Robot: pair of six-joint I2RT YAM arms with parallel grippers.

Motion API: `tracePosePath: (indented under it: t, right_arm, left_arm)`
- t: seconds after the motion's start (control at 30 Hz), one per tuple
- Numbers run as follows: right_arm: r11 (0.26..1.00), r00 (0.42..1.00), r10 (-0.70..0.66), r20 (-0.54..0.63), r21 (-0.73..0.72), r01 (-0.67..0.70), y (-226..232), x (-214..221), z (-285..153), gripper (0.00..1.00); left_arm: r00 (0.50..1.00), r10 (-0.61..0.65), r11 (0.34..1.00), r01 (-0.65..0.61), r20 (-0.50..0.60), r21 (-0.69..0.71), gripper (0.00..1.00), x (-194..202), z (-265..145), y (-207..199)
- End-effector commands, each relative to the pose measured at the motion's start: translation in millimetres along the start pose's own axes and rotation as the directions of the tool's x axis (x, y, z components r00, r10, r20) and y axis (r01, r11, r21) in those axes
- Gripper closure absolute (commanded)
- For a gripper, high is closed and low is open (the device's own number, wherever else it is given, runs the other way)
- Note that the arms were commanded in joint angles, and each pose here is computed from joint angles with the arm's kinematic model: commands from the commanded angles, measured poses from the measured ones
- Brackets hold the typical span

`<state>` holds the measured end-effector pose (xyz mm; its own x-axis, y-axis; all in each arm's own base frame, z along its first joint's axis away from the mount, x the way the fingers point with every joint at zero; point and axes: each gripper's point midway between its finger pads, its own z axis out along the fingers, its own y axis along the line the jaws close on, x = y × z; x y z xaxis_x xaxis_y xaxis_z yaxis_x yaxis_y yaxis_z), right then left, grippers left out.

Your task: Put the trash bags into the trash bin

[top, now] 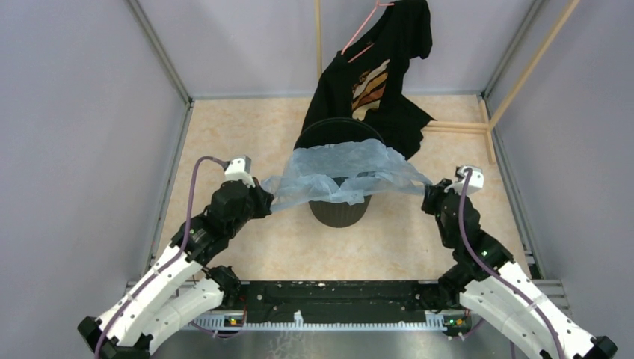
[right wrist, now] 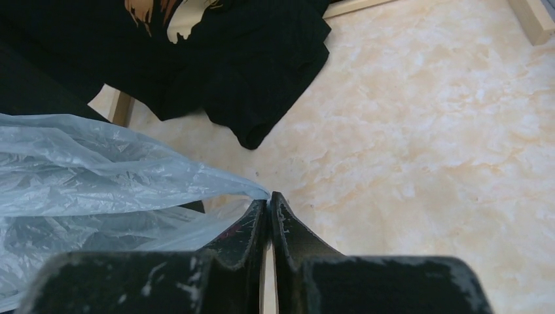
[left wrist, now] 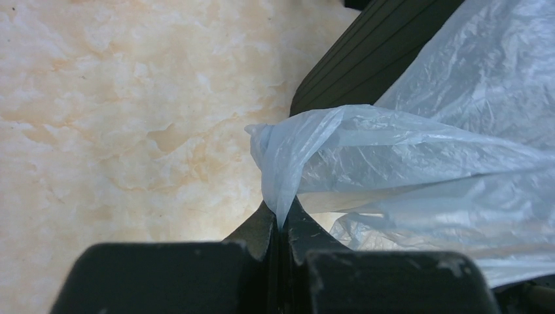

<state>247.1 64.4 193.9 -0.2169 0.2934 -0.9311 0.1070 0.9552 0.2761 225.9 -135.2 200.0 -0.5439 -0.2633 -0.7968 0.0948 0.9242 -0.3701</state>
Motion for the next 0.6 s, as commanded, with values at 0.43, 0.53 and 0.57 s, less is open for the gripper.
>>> tracePosePath:
  t: [0.43, 0.53, 0.57]
  right_arm:
    - [1.0, 1.0, -0.013, 0.028, 0.002, 0.013, 18.1, -8.8, 25.3, 0.83]
    - [0.997, 0.998, -0.062, 0.002, -0.055, 0.062, 33.2, -11.6, 28.1, 0.69]
    - [0.994, 0.997, -0.074, -0.014, -0.077, 0.073, 37.1, -12.8, 25.5, 0.66]
  left_arm:
    - [0.998, -0.062, 0.998, 0.061, 0.027, 0.019, 0.91, -10.1, 12.5, -12.3]
    - [0.999, -0.032, 0.999, 0.032, 0.022, -0.002, 0.79, -21.6, 11.6, -15.7]
    - [0.999, -0.028, 1.0, 0.029, 0.017, -0.013, 0.72, -24.0, 9.0, -15.2]
